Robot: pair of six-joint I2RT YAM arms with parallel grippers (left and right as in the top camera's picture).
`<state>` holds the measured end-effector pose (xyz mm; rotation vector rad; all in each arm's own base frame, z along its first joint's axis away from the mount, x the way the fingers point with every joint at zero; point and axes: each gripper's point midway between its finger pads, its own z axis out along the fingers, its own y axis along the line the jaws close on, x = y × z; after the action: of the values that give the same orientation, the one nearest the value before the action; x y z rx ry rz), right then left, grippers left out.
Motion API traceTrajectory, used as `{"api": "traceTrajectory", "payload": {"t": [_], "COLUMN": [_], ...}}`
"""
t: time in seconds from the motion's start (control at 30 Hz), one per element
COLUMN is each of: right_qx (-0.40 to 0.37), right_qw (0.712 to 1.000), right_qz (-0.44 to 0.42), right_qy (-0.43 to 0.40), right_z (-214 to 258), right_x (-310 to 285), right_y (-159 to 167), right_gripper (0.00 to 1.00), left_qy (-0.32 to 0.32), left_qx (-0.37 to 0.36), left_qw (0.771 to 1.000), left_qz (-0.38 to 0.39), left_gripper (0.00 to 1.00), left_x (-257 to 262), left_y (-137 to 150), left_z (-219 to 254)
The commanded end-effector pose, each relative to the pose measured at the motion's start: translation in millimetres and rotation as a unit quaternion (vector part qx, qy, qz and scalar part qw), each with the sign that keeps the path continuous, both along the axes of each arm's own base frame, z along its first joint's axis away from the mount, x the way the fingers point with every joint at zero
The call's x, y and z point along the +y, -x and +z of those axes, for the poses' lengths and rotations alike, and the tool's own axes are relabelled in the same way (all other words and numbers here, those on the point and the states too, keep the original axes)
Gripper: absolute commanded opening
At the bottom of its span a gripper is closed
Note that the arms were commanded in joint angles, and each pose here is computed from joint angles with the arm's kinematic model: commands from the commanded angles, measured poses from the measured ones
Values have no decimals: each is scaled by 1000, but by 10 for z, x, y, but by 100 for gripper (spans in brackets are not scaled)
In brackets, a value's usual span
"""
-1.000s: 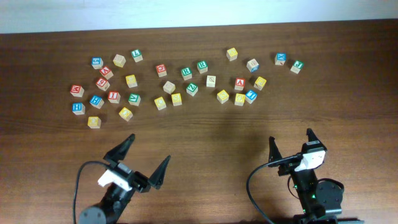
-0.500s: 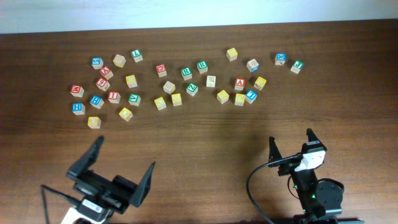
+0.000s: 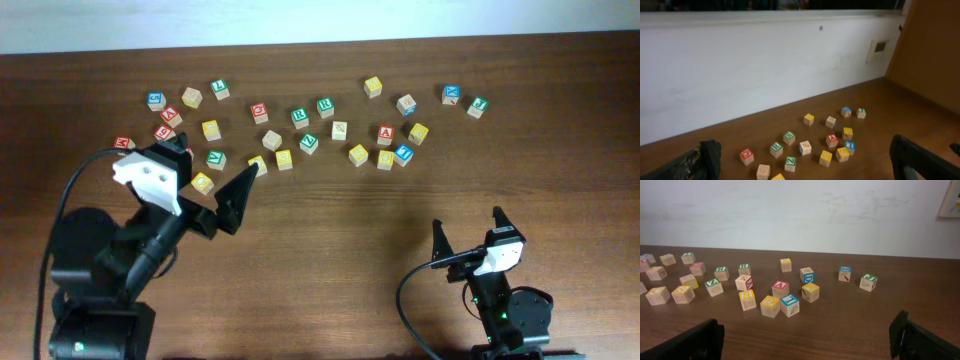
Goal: Spell out ICRA
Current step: 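Raise the left arm and move its gripper over the red-lettered I block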
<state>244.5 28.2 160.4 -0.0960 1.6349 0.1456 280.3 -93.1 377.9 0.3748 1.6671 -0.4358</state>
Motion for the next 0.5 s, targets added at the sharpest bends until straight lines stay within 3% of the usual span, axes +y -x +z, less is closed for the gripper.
{"api": "traceTrajectory", "payload": {"t": [0.0,0.07,0.17,0.3,0.37,0.47], "right_qx": [5,5,5,5,5,5], "right_qw": [1000,1000,1000,1000,1000,1000], "right_qz": [-4,-4,-4,-4,-4,-4], "right_qy": [-5,-5,-5,-5,-5,-5], "right_z": [-33,-33,-33,-33,-33,-33], "right_x": [-12,-12,-12,-12,-12,-12], "right_y": [-1,-1,-1,-1,-1,-1], "right_gripper": [98,98,98,98,98,98], "left_qy": [-9,-65,-78,-78,-67,-56], "left_qx": [4,93,209,255,288,312], "left_qw": [1000,993,974,963,952,936], "left_qz": [-4,-18,-36,-37,76,154], "left_gripper": [99,99,99,99,99,99], "left_x": [-12,-25,-57,-62,244,529], "left_y": [-117,-309,-415,-577,-724,-838], "left_z": [270,204,-42,-259,-360,-416]}}
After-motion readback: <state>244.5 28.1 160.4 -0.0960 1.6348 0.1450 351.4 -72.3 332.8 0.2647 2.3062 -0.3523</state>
